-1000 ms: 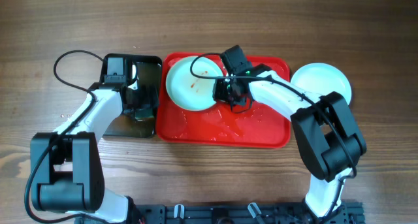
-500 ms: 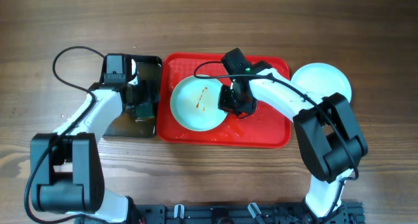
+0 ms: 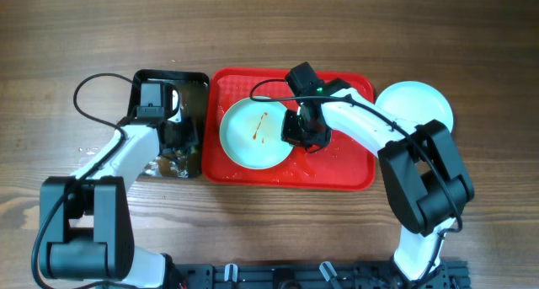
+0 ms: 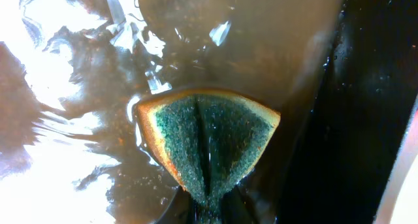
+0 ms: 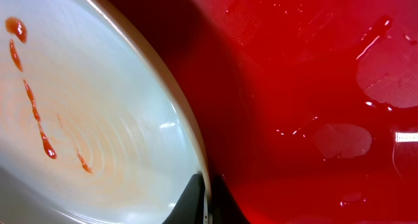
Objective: Clean dirty plates on tray and stack at the side
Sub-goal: 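Grasp the last plate with the right gripper and pull it toward center, then lift the sponge with the left gripper and scrub the last plate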
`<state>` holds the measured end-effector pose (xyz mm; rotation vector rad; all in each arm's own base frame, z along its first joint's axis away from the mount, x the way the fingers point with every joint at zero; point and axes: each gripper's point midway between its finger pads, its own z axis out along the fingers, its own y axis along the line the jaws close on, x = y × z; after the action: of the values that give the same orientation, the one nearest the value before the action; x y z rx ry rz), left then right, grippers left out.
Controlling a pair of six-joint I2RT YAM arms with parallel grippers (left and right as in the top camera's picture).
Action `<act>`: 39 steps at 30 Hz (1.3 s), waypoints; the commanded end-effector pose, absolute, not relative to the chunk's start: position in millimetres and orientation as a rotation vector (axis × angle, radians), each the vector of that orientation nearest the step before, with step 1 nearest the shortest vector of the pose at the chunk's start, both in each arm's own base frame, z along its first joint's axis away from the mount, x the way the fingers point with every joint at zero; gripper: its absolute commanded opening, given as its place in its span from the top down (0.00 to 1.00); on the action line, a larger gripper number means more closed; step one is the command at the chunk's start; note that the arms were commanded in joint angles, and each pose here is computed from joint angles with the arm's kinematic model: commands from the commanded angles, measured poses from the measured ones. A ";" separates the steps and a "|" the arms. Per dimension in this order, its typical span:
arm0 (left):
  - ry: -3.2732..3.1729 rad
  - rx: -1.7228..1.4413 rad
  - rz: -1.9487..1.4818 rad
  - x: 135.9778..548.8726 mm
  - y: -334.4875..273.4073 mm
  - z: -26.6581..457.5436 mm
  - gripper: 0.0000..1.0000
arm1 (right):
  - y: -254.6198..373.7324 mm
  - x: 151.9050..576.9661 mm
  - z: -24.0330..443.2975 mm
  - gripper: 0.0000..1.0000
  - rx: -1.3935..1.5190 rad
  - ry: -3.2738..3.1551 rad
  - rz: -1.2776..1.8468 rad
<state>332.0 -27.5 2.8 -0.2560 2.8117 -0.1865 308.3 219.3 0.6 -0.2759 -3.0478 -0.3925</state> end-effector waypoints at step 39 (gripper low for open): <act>2.097 -0.145 -0.187 390.3 -22.9 197.1 0.96 | 200.4 301.1 -19.3 0.96 -0.257 -3.057 -0.238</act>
<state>389.6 -23.3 185.0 -0.1667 2.1326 -0.2061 307.2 218.6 1.2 -0.2539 -3.0485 -0.3894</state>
